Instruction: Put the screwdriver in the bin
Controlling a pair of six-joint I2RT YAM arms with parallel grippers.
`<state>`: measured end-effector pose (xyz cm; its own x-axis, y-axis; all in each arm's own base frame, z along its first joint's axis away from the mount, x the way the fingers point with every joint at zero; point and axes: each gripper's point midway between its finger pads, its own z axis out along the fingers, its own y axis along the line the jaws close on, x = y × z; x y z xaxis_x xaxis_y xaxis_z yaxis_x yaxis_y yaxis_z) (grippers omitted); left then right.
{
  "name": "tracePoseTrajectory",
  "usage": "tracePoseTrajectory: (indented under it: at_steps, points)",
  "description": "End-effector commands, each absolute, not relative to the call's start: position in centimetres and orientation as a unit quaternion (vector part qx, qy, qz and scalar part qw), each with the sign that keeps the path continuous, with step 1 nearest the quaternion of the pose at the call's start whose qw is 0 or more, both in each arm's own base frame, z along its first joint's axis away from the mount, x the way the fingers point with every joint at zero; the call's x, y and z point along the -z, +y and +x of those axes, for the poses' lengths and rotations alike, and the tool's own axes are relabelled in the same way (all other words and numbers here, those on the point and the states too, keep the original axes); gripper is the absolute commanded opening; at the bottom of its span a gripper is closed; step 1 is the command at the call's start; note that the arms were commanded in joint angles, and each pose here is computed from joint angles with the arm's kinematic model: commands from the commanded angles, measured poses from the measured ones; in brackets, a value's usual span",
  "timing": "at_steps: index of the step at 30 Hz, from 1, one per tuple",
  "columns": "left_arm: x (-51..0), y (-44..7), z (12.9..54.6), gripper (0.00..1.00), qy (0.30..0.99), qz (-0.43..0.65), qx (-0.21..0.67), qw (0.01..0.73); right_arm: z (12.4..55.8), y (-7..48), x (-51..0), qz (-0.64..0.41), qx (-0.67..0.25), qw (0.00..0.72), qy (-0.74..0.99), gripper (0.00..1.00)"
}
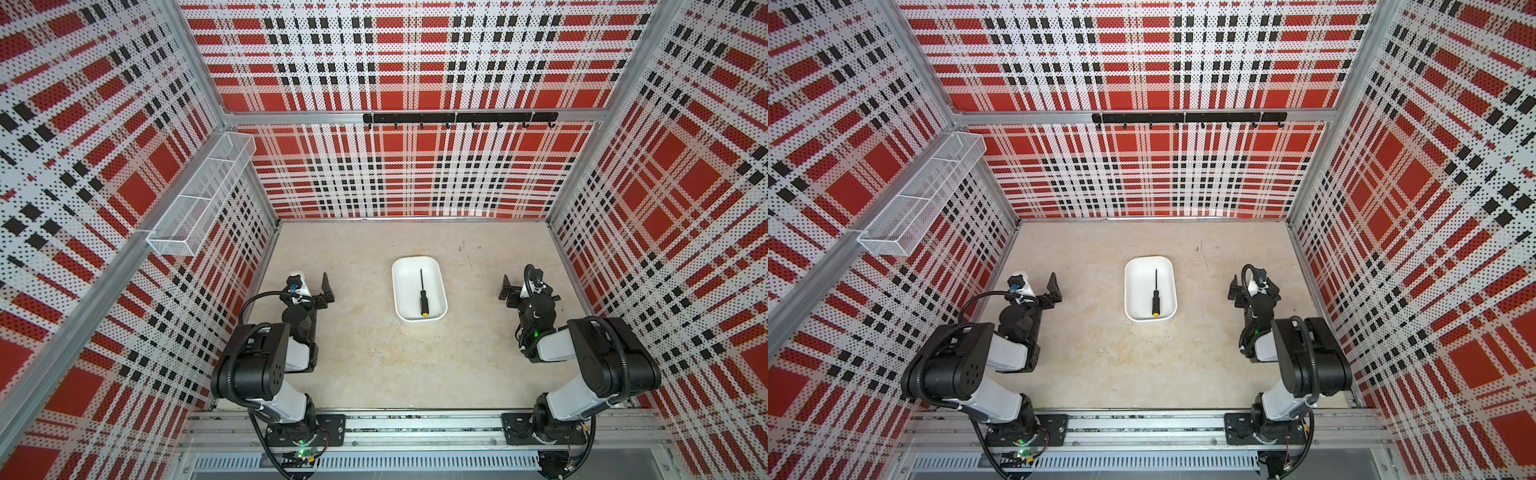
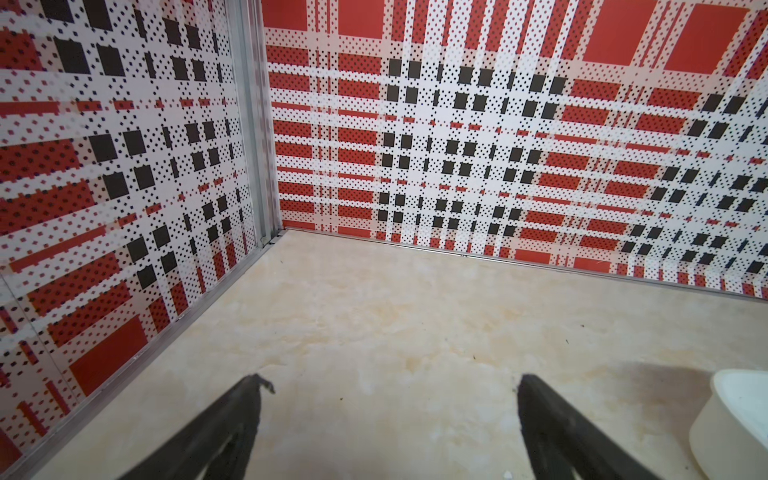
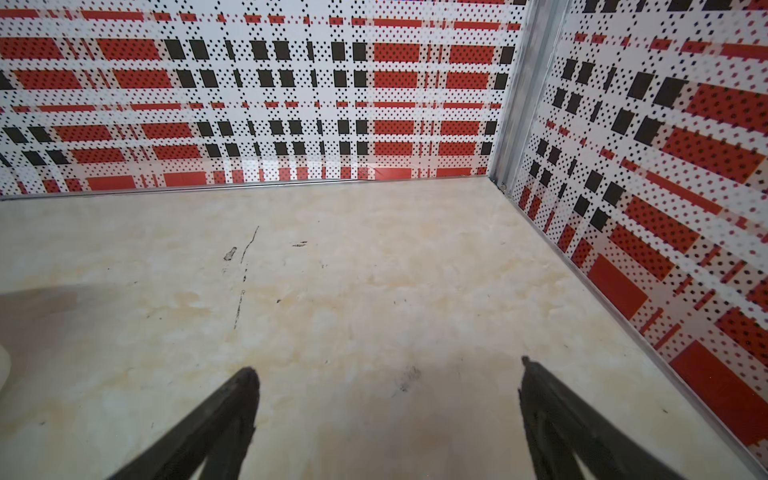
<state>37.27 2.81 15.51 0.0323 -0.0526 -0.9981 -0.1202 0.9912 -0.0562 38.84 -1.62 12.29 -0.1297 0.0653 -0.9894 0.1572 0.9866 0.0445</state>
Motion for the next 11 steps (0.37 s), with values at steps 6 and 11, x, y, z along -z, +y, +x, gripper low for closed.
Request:
tracePoseTrajectory:
  at_steps: [6,11]
  points:
    - [-15.84,2.89,37.44,0.98,0.692,-0.061,-0.034,0.718,38.95,-1.52,-12.94,0.073,0.031,0.662,0.745,1.00]
    - [-15.84,2.83,37.34,0.98,0.692,-0.056,-0.025,0.720,38.93,-1.55,-13.01,0.073,0.031,0.663,0.744,1.00]
